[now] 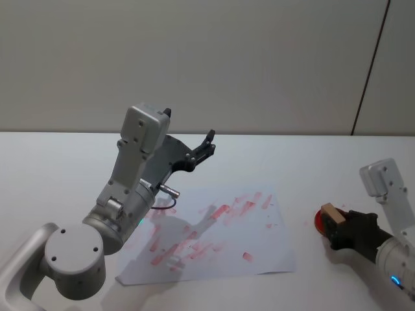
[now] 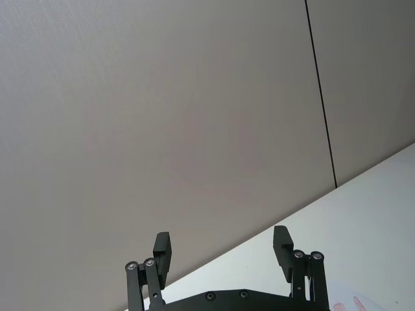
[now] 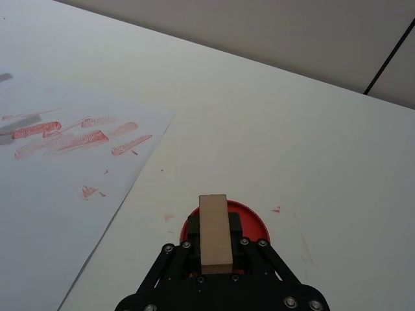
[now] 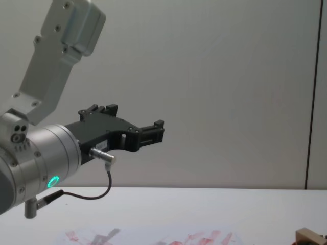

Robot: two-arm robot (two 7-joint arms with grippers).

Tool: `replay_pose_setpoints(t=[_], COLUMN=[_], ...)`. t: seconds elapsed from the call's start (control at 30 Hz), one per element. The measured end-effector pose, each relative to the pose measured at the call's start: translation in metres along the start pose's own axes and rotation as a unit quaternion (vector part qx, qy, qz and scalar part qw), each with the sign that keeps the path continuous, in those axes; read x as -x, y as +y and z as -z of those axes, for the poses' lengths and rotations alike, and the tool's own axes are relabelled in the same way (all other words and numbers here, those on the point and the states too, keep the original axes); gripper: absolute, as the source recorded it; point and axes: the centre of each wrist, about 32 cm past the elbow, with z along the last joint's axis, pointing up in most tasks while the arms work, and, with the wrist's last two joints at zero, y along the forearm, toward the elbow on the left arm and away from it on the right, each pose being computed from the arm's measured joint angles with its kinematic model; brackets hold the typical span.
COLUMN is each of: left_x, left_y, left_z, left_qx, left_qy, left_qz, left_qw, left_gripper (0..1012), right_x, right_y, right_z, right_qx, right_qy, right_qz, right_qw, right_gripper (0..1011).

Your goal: Use the one hand to pick up the stamp and affix it onto the A4 paper.

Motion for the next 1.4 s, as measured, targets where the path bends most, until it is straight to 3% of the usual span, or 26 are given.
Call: replay_pose_setpoints(t=[0.37,0.6,0.87,1.17,1.4], left_x=[0.0,0.0,0.0,0.0,0.0], left_y=[0.0,0.0,0.0,0.0,0.0], left_z=[0.0,0.0,0.0,0.0,0.0], left_qx=[0.0,0.0,0.0,0.0,0.0], left_qy=[0.0,0.0,0.0,0.0,0.0], left_qz=[0.0,0.0,0.0,0.0,0.0], left_qw=[1.0,1.0,1.0,1.0,1.0], left_gripper=[1002,1002,1003,1002,1002], right_x=[-0.001,0.001,0.008,0.018,0.025], right_y=[0.0,-0.001,0.001,0.005,0.009], right_z=[-0.003,-0.015,-0.035,-0.051,-0.058], right_qx=[-0.033,-0.078,-0.116,-0.108,-0.071], right_qy=[-0.007,-0.005,0.012,0.032,0.037], right_qz=[0.005,-0.004,-0.045,-0.092,-0.123], right_qw=[0.9994,0.997,0.9921,0.9894,0.9892], right_gripper=[218,218,218,218,218])
